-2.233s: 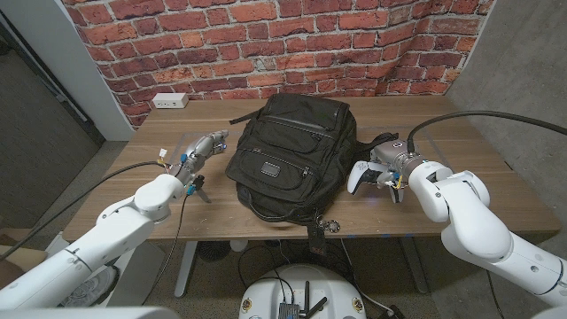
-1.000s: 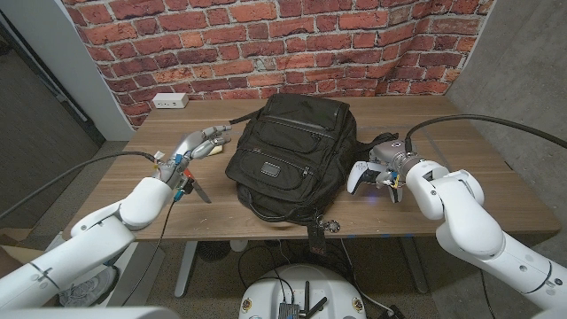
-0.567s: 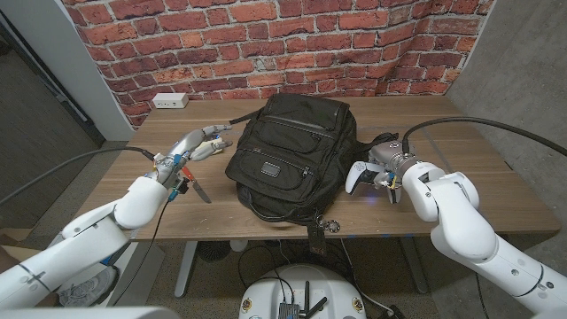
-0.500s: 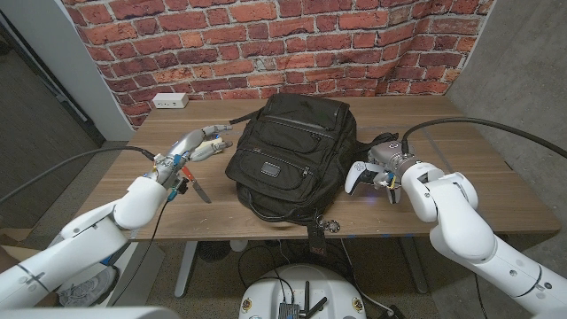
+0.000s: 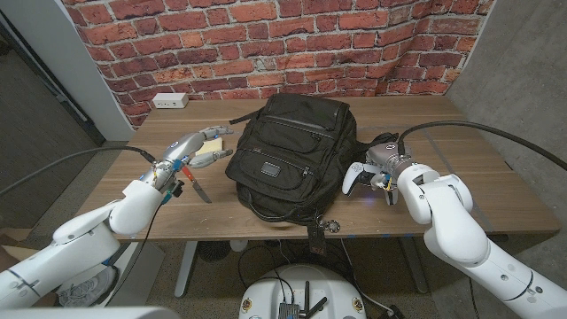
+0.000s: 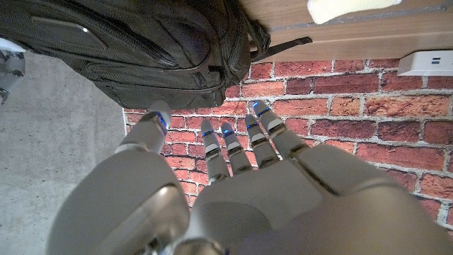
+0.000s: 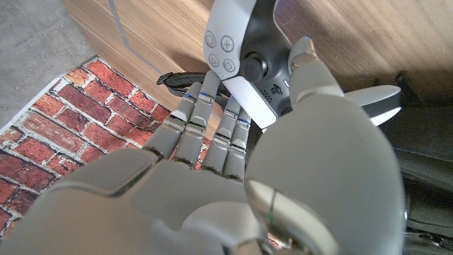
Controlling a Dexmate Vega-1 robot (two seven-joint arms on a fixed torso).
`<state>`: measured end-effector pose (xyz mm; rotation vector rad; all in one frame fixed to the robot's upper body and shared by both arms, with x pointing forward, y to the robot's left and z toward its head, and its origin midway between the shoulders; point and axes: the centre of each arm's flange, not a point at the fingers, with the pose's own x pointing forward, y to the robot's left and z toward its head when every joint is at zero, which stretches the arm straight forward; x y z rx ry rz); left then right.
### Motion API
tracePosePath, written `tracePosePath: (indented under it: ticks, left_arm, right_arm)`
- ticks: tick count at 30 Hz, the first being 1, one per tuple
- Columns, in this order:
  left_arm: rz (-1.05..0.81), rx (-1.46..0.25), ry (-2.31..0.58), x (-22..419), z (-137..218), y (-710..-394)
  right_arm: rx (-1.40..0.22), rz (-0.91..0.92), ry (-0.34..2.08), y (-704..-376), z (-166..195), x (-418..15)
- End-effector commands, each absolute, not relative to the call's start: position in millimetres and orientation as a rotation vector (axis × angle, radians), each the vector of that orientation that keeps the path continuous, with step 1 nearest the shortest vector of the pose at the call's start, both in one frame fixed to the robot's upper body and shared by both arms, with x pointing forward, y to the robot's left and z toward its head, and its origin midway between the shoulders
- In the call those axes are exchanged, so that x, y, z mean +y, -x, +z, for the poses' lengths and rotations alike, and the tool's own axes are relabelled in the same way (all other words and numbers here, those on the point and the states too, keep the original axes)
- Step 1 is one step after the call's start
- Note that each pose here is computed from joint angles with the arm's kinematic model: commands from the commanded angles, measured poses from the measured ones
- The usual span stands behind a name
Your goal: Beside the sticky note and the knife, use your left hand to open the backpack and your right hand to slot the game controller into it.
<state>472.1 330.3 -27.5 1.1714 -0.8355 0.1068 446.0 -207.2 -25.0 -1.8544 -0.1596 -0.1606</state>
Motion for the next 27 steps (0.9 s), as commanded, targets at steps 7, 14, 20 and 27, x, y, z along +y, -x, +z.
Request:
tracePosePath:
  ticks: [7,14,20,27]
  left_arm:
    - [0.158,-0.995,-1.486,311,-31,-463]
    - [0.153,-1.046,-1.543,305,-35,-459]
    - [0.174,-1.066,-1.585,304,-37,-453]
    - [0.196,-1.079,-1.652,306,-39,-444]
  right_arm:
    - [-0.151,-0.163,1.880,-445,-26,-207]
    - [-0.134,-0.178,1.873,-442,-29,-212]
    - [-0.128,-0.191,1.858,-442,-34,-214]
    - [-0.122,-0.203,1.851,-440,-37,-215]
